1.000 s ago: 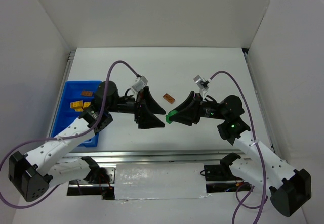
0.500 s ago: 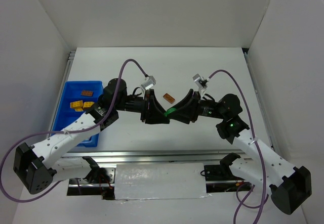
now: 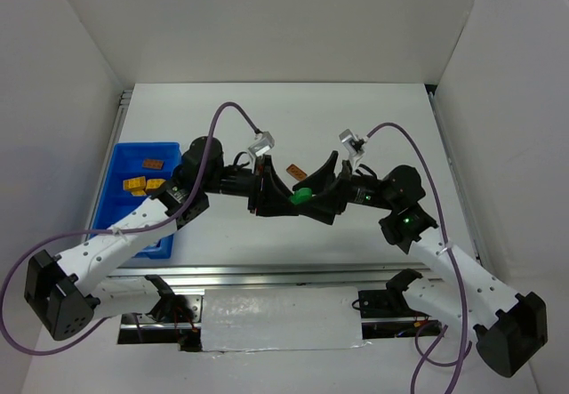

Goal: Sort the legos into containers by color

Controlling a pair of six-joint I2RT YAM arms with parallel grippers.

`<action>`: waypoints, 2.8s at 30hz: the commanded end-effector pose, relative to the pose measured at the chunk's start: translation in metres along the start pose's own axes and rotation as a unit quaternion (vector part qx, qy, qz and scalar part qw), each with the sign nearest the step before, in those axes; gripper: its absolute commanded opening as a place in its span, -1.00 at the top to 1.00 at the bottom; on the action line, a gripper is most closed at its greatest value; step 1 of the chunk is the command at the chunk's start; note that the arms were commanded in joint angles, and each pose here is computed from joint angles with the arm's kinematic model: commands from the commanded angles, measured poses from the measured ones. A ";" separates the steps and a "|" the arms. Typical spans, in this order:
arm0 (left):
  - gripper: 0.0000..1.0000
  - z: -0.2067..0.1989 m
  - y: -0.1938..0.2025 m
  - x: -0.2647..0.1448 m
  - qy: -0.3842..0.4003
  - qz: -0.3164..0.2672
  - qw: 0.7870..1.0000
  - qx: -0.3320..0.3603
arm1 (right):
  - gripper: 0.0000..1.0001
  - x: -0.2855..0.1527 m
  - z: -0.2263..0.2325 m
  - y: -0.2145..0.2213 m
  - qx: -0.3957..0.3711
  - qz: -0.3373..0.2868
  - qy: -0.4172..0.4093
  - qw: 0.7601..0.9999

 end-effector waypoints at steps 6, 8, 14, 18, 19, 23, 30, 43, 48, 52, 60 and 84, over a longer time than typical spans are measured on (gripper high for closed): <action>1.00 0.017 -0.026 -0.008 -0.092 -0.019 0.994 0.046 | -0.99 -0.026 -0.013 -0.036 -0.015 -0.137 0.129 0.982; 1.00 0.033 -0.031 -0.021 -0.137 -0.026 0.990 0.030 | -1.00 -0.040 -0.021 -0.046 -0.013 -0.179 0.165 0.970; 1.00 0.101 -0.036 -0.090 -0.285 -0.076 0.953 -0.069 | -0.99 -0.074 -0.037 -0.054 -0.001 -0.247 0.271 0.930; 1.00 0.122 -0.037 -0.154 -0.456 -0.098 0.880 -0.084 | -0.99 -0.081 -0.056 -0.045 0.000 -0.236 0.315 0.919; 1.00 0.126 -0.042 -0.173 -0.511 -0.115 0.848 -0.082 | -0.99 -0.081 -0.060 -0.043 -0.002 -0.232 0.319 0.919; 1.00 0.126 -0.038 -0.240 -0.644 -0.132 0.746 -0.109 | -0.99 -0.089 -0.090 -0.022 0.010 -0.207 0.365 0.908; 1.00 0.134 -0.033 -0.298 -0.656 -0.141 0.725 -0.158 | -0.99 -0.096 -0.115 -0.004 0.009 -0.191 0.397 0.898; 1.00 0.166 0.011 -0.346 -0.721 -0.129 0.649 -0.206 | -0.99 -0.100 -0.113 -0.002 -0.001 -0.195 0.397 0.897; 1.00 0.174 0.023 -0.356 -0.728 -0.118 0.637 -0.226 | -1.00 -0.101 -0.111 -0.001 0.000 -0.197 0.396 0.897; 1.00 0.180 0.029 -0.356 -0.725 -0.110 0.638 -0.234 | -0.99 -0.102 -0.111 -0.001 -0.001 -0.199 0.396 0.896; 1.00 0.190 0.046 -0.360 -0.730 -0.095 0.625 -0.259 | -0.99 -0.102 -0.111 0.000 0.001 -0.197 0.396 0.897; 1.00 0.203 0.062 -0.365 -0.729 -0.072 0.617 -0.286 | -0.99 -0.102 -0.109 0.000 0.001 -0.197 0.393 0.898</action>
Point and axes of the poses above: each gripper's point midway between its finger pads, its own x axis out along the fingers, its own z axis along the line the jaws close on, y = z × x, the point moved 3 cm from there along -x, back along the fingers, and after that the axes turned 8 degrees about x, right-handed, at the moved point
